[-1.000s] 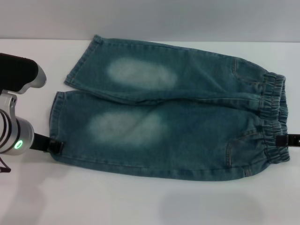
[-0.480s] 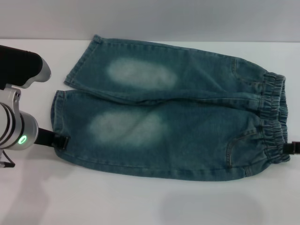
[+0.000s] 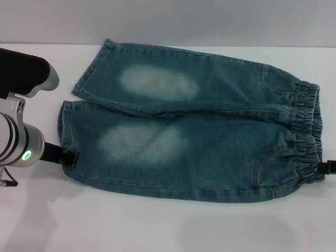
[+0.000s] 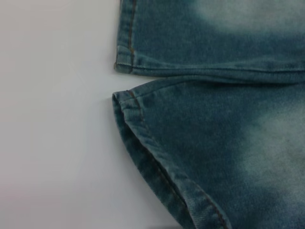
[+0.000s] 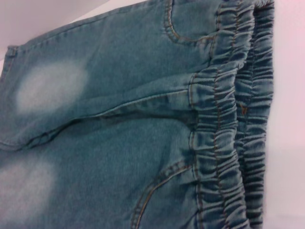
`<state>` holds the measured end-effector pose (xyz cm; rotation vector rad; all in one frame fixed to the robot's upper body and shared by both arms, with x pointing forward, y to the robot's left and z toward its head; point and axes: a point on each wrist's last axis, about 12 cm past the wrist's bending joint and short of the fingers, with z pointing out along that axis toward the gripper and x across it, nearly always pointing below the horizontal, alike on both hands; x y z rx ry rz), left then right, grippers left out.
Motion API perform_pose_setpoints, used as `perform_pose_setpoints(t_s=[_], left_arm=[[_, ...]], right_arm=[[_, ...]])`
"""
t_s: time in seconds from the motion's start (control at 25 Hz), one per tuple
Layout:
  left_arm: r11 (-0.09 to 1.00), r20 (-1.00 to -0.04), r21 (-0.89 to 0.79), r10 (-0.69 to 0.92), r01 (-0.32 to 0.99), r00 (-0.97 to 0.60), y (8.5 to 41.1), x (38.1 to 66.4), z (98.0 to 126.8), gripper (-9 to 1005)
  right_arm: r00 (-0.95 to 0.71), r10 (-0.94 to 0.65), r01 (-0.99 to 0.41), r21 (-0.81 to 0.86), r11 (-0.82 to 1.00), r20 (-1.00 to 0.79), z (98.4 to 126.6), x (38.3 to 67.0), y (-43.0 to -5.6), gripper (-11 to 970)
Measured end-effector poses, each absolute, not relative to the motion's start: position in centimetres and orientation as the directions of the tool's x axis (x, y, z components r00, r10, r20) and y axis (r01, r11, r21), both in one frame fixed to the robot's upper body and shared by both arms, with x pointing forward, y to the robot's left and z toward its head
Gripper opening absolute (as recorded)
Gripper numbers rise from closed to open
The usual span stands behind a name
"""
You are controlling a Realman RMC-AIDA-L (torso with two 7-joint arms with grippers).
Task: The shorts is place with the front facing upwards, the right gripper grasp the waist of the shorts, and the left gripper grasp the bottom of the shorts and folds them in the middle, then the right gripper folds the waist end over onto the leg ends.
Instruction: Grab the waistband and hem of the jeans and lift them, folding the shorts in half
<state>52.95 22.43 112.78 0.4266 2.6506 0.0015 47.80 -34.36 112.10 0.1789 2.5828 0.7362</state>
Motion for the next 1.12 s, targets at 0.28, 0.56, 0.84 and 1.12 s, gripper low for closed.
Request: perform_pose_setpoints(t_s=[0.28,0.56,0.84,1.12], left_arm=[[0.947,-0.433,0.073,0.312,0.312,-0.846,22.0,52.9,113.0,105],[0.946,-0.440,0.073,0.314,0.315,-0.841,21.9,52.8,113.2,106],[0.946,-0.441,0.074,0.316,0.317,-0.840,21.9,52.8,113.3,106],[0.944,-0.439,0.076,0.320,0.320,-0.839,21.8,52.8,113.3,106]], right_arm=[[-0.893,0.230,-0.004,0.518,0.855,-0.388,111.8,48.8,-34.5,666],[-0.898,0.220,-0.011,0.517,0.856,-0.382,111.2,49.7,-34.4,661],[-0.900,0.205,-0.028,0.521,0.853,-0.385,111.1,50.5,-33.9,655],[-0.902,0.199,-0.035,0.524,0.851,-0.383,111.0,50.7,-33.7,649]])
